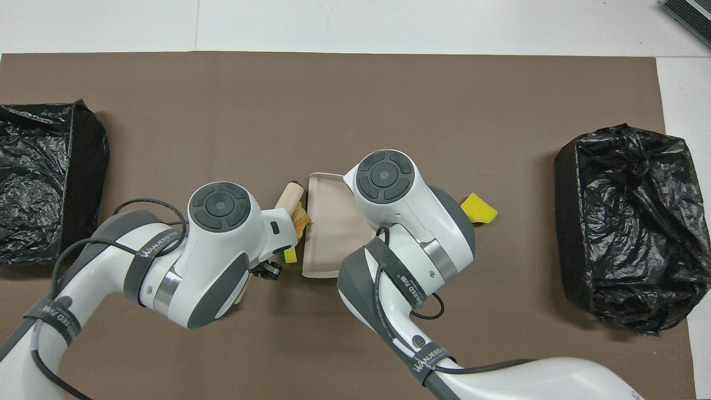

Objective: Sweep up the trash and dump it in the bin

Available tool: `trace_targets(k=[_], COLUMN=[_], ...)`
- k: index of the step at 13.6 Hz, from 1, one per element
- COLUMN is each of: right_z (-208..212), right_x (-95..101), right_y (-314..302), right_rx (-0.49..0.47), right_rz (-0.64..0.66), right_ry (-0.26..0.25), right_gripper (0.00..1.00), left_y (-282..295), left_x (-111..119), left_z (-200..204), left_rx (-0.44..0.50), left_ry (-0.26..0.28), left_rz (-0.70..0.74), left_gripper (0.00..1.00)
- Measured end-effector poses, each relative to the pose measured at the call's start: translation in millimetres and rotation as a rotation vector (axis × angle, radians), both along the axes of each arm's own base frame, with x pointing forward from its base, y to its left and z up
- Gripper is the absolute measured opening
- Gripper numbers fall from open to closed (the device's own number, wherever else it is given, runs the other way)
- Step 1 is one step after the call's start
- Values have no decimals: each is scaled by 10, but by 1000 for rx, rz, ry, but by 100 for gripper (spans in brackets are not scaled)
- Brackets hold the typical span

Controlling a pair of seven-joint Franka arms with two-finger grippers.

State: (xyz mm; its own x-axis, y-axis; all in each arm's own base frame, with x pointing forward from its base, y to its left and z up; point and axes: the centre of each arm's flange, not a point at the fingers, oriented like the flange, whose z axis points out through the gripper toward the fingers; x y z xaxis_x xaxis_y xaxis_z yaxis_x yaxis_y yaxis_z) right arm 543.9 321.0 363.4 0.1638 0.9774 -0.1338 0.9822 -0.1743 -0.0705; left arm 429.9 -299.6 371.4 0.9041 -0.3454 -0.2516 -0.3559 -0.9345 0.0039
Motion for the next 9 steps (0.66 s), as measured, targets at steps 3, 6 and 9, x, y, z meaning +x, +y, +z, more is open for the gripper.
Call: trace_targets(k=[3,6,9], right_z=[-80,-78,-78], right_x=[5,5,7], right_y=[-55,-55,-56], right_rx=[10,11,13], right_rz=[-7,-8,-9], right_ry=[-1,0,-1], right_gripper=[32,32,32], left_y=[-162,-166,-51], left_x=[67,165,-28], left_z=[280,650,772], left_rx=[-50,-63,48], left_ry=[-26,-49,-10], left_rz=[125,207,337], left_gripper=[26,26,26])
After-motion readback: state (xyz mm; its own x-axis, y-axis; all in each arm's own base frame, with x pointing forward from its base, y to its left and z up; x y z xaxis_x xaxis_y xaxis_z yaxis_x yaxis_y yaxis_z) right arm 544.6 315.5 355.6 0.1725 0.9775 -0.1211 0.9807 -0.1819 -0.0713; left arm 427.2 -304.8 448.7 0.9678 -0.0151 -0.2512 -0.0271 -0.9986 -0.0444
